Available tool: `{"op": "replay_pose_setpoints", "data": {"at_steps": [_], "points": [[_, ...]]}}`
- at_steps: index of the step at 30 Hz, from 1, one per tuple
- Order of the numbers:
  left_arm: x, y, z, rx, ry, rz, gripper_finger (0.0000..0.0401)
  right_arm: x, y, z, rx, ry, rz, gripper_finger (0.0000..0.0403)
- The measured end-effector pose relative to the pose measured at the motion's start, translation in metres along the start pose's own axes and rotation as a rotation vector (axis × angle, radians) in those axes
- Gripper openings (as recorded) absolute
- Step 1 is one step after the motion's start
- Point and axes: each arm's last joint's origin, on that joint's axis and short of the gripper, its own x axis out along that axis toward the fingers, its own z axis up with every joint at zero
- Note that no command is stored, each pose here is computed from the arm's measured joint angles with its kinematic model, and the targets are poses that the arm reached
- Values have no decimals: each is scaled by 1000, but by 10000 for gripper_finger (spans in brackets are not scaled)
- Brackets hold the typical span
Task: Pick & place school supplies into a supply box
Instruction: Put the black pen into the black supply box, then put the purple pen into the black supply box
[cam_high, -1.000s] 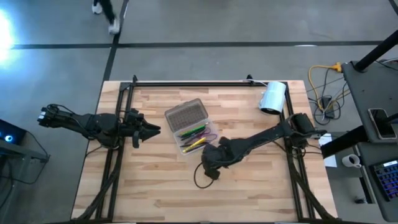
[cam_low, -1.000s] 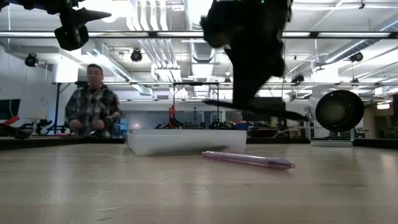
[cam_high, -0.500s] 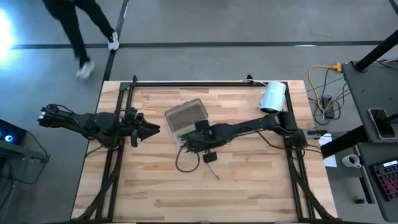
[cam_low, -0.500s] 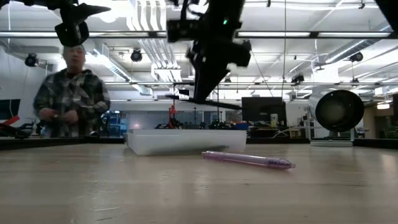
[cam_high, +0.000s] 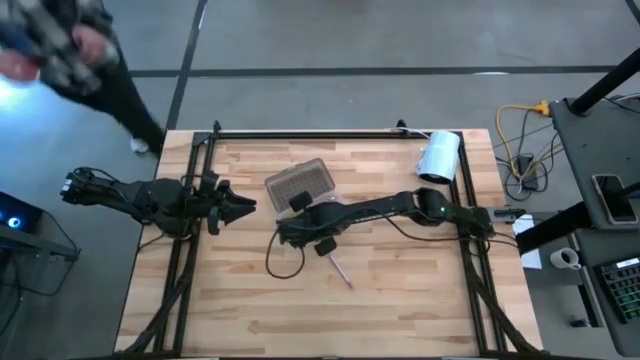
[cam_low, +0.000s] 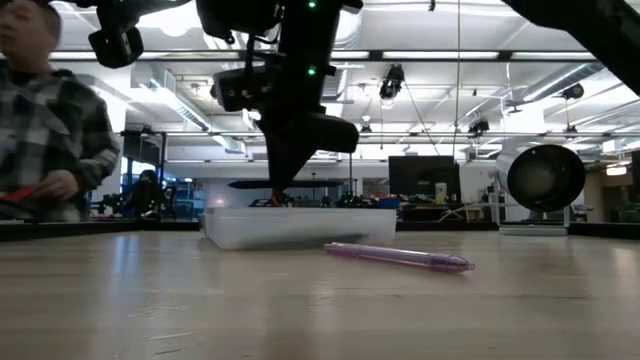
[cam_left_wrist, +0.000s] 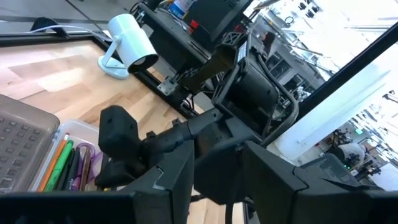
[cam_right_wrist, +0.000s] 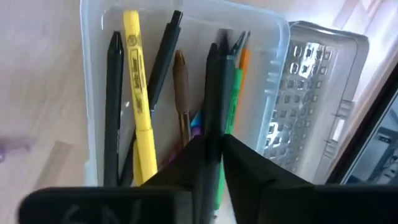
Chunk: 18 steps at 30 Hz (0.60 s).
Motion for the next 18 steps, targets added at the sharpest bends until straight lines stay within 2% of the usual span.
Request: {"op": "replay_pose_setpoints", "data": {"at_steps": [7, 12, 15, 18], "points": [[0, 0, 0, 1, 0, 0, 122, -5, -3, -1, 37, -4, 3, 122], [0, 0, 0, 4, 0, 0, 122, -17, -1, -5, 38, 17, 24, 161], [0, 0, 0, 4, 0, 1, 122, -35, 2, -8, 135, -1, 50, 169], [0, 0, 0, 5, 1, 2, 122, -56, 2, -12, 335, -34, 123, 170]]}}
